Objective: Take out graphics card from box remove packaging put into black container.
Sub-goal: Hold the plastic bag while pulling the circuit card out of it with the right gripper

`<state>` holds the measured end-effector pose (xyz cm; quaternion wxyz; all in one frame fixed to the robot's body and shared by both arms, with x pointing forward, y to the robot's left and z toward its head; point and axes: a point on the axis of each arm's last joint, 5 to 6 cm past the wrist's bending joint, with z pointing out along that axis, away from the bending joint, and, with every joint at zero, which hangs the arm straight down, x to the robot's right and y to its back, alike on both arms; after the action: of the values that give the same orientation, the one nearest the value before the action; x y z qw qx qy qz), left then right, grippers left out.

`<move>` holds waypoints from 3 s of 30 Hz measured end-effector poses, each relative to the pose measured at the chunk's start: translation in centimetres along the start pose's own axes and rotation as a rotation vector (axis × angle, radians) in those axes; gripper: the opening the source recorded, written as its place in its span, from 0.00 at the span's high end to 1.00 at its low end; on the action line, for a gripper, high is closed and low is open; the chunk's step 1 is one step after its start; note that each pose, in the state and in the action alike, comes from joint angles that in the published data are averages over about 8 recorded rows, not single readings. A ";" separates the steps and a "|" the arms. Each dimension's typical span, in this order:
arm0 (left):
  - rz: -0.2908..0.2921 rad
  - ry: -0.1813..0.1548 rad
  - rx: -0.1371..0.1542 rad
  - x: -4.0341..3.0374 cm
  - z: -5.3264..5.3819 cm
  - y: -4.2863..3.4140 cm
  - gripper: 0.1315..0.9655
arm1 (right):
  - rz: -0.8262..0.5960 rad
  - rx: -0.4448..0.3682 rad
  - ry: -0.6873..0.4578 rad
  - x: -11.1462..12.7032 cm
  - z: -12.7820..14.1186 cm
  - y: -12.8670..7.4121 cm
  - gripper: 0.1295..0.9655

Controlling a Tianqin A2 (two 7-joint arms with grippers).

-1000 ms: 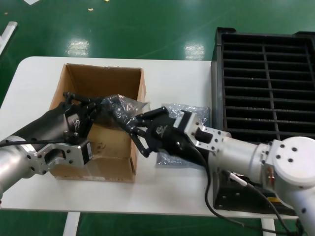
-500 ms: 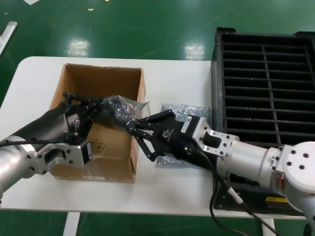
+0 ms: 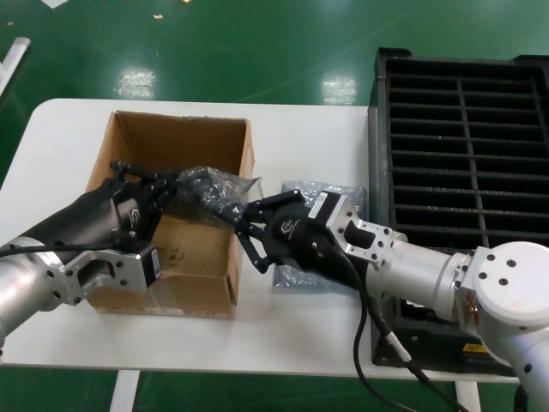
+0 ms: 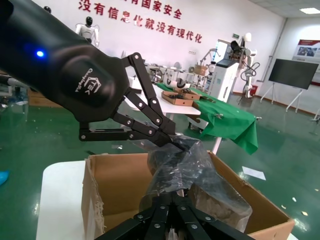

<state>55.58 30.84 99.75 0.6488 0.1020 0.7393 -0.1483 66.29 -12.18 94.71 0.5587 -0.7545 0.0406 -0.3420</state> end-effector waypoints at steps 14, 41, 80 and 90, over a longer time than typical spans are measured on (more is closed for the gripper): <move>0.000 0.000 0.000 0.00 0.0 0.00 0.99 | 0.005 -0.006 -0.014 -0.1 0.4 0.2 0.97; 0.000 0.000 0.000 0.00 0.0 0.00 0.99 | 0.072 0.027 -0.025 -0.1 2.7 -0.1 0.77; 0.000 0.000 0.000 0.00 0.0 0.00 0.99 | 0.101 0.011 0.028 1.1 2.1 1.0 0.98; 0.000 0.000 0.000 0.00 0.0 0.00 0.99 | 0.092 0.013 0.036 1.6 2.2 0.8 0.87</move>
<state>55.58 30.84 99.75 0.6488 0.1020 0.7393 -0.1483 69.03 -11.38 94.43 0.5779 -0.7419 0.0832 -0.3298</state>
